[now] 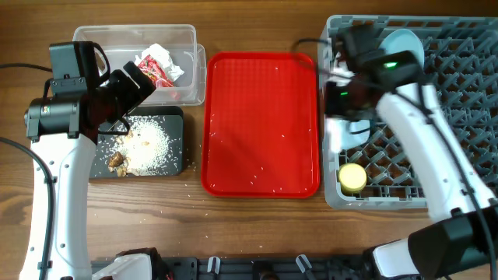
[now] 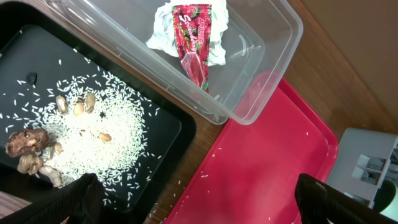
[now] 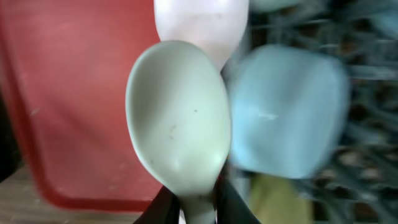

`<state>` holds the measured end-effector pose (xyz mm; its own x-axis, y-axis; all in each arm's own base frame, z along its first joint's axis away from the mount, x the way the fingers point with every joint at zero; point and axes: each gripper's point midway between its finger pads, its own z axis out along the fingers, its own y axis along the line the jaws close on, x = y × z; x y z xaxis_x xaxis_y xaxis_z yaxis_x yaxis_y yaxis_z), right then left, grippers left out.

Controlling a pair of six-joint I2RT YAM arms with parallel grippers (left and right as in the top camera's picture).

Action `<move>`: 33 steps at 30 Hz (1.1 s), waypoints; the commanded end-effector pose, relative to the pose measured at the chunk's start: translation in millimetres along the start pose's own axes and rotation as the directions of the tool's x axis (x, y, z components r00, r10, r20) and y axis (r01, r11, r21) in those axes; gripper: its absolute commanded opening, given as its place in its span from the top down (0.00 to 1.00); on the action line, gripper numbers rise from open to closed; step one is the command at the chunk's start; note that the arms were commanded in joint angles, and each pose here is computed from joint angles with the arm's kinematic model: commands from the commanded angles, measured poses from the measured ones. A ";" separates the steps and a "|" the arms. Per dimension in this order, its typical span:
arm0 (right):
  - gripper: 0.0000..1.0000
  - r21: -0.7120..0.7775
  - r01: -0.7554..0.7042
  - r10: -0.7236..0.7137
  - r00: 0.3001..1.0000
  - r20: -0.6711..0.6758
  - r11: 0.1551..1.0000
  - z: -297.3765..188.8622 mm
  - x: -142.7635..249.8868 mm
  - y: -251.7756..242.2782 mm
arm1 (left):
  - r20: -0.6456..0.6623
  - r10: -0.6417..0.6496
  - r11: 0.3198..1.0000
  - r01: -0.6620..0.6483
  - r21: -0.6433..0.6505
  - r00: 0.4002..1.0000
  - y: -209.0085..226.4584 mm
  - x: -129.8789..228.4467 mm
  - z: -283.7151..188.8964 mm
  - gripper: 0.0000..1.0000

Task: Sort waste into correct bins and load items into the dishwasher rack
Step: 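Carry the fork and spoon with right gripper and insert them in rack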

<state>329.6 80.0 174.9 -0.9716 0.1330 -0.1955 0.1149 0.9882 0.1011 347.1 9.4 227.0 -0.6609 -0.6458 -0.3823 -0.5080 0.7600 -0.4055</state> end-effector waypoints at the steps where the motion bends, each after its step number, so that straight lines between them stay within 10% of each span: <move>1: 0.94 0.145 0.014 -0.022 0.999 0.050 0.989 -12.9 -16.0 -57.4 | 0.002 -0.007 1.000 0.007 0.007 1.000 -0.6 -2.0 -1.4 0.00; 8: 0.62 0.363 0.058 -0.075 0.997 0.032 0.930 -19.6 -20.4 -109.7 | 0.002 -0.007 1.000 0.007 0.007 1.000 -0.6 -2.0 -1.4 0.00; 11: 0.29 0.391 -0.040 0.020 0.998 0.056 0.919 -22.4 -19.3 -125.2 | 0.002 -0.007 1.000 0.007 0.007 1.000 -0.5 -1.9 -1.4 0.00; 21: 0.19 0.063 -0.005 -0.010 0.972 0.236 0.998 -97.4 -22.0 -74.9 | 0.002 -0.007 1.000 0.007 0.007 1.000 -0.6 -2.0 -1.4 0.00; 26: 0.00 -0.048 0.046 -0.019 0.892 0.451 0.998 -195.2 19.6 -56.9 | 0.002 -0.007 1.000 0.007 0.007 1.000 -0.6 -2.0 -1.4 0.00; 33: 0.00 -0.113 -0.015 0.082 0.777 0.624 0.994 -253.8 73.3 -62.5 | 0.002 -0.007 1.000 0.007 0.007 1.000 -0.6 -2.0 -1.4 0.00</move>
<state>214.2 8.4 395.5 -0.6430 0.2031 -0.7384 0.0934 0.9778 0.1876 347.1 9.4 227.0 -0.6609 -0.6458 -0.3823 -0.5080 0.7600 -0.4055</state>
